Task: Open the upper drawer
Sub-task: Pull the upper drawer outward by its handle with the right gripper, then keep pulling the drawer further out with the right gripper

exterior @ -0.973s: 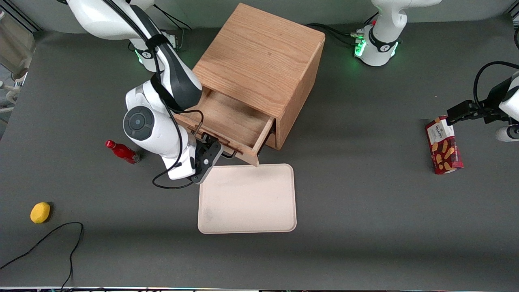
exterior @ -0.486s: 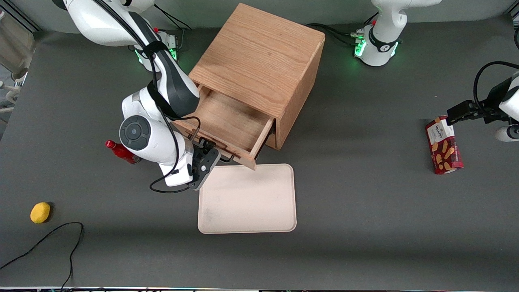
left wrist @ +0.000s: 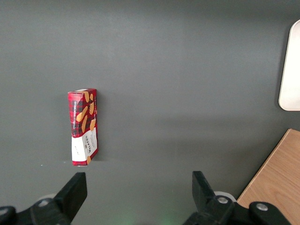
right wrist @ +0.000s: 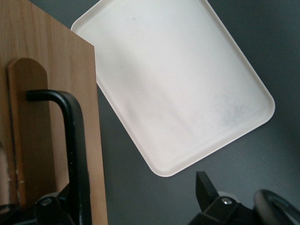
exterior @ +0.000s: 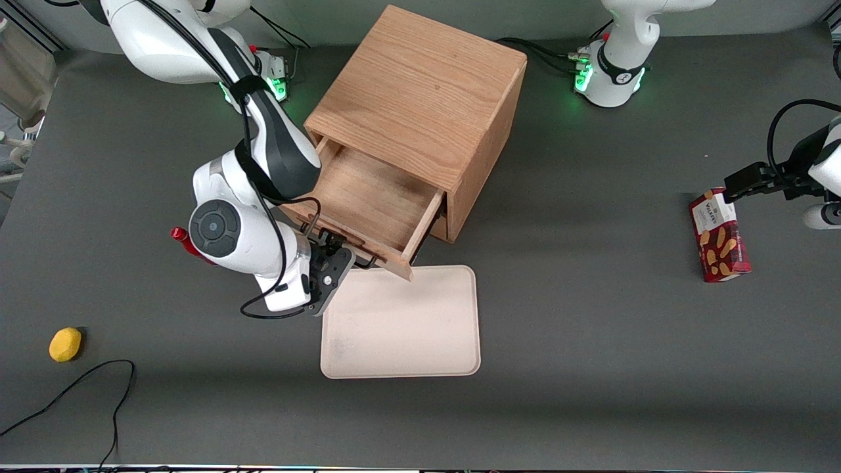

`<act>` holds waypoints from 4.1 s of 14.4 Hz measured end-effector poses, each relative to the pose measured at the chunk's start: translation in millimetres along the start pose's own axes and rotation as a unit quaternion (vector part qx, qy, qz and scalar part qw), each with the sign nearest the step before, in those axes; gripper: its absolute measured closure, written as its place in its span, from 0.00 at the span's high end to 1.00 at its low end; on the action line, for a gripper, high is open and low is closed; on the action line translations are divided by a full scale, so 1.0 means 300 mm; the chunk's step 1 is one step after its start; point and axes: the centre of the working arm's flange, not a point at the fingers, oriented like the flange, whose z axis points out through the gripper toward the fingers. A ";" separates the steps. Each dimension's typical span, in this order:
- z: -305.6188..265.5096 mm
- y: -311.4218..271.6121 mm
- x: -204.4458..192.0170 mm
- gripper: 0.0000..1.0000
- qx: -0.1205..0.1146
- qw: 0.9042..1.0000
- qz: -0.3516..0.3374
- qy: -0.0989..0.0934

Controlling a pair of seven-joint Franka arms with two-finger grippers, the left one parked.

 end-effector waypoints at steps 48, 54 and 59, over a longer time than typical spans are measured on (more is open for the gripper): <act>-0.023 0.279 -0.071 1.00 -0.009 0.998 0.035 0.041; -0.027 0.284 -0.068 1.00 -0.010 0.998 0.034 0.042; -0.075 0.267 -0.071 1.00 0.003 0.999 0.031 0.030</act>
